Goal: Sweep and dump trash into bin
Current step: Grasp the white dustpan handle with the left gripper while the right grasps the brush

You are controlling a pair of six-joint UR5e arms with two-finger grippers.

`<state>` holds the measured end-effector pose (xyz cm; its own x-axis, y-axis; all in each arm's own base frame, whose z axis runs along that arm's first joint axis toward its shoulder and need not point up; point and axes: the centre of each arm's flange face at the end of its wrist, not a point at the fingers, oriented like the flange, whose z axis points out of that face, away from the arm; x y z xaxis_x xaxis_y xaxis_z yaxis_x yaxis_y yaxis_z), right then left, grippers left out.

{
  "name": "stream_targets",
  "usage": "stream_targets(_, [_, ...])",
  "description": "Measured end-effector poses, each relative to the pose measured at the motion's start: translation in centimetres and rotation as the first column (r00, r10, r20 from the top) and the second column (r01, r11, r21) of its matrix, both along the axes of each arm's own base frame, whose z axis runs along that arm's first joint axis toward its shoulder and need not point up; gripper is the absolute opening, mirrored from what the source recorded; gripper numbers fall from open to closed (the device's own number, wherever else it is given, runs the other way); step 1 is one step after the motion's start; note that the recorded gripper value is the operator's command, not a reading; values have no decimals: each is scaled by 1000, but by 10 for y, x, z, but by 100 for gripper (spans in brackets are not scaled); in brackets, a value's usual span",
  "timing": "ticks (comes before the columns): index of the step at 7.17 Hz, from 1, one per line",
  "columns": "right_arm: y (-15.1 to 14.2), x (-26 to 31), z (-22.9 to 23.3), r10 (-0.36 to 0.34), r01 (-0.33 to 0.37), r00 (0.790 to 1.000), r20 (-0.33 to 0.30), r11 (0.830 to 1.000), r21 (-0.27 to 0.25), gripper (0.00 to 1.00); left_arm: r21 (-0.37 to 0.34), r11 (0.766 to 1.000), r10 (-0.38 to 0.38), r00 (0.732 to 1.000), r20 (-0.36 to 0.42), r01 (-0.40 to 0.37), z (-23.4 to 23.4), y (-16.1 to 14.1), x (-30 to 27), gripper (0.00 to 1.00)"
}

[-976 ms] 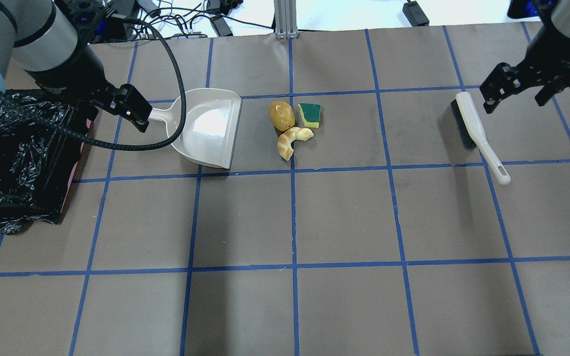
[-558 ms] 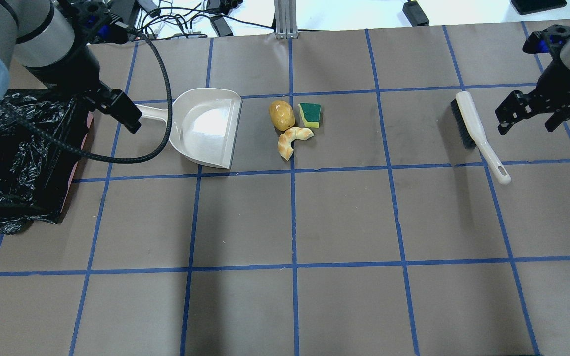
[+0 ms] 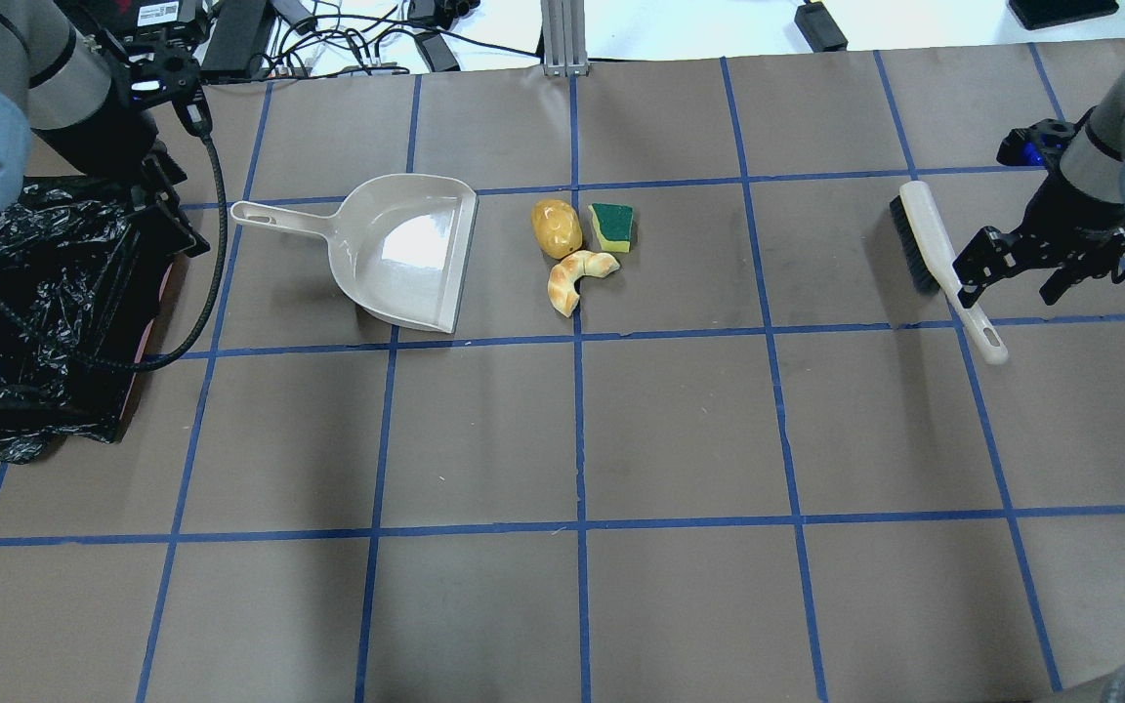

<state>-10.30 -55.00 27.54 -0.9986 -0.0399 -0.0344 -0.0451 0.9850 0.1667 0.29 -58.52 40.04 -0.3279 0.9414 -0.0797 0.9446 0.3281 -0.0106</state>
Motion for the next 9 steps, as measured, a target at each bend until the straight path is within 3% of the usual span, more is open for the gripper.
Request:
stream_targets(2, [-2,1,-22,32,-32,999,-13,999,7,95,3,983,-183,983,11,183,-36,-37,10,98])
stream_targets(4, [0,2,-37,38,-38,999,-29,999,18,80,-6,947,-320,947,27,321,-69,-72,19,98])
stream_targets(6, [2,4,-45,38,-37,999,-23,999,29,70,-9,915,-403,915,36,403,-102,-104,16,94])
stream_targets(9, [3,4,-47,37,-37,999,-25,999,35,64,10,903,-429,903,8,429,-139,-118,10,91])
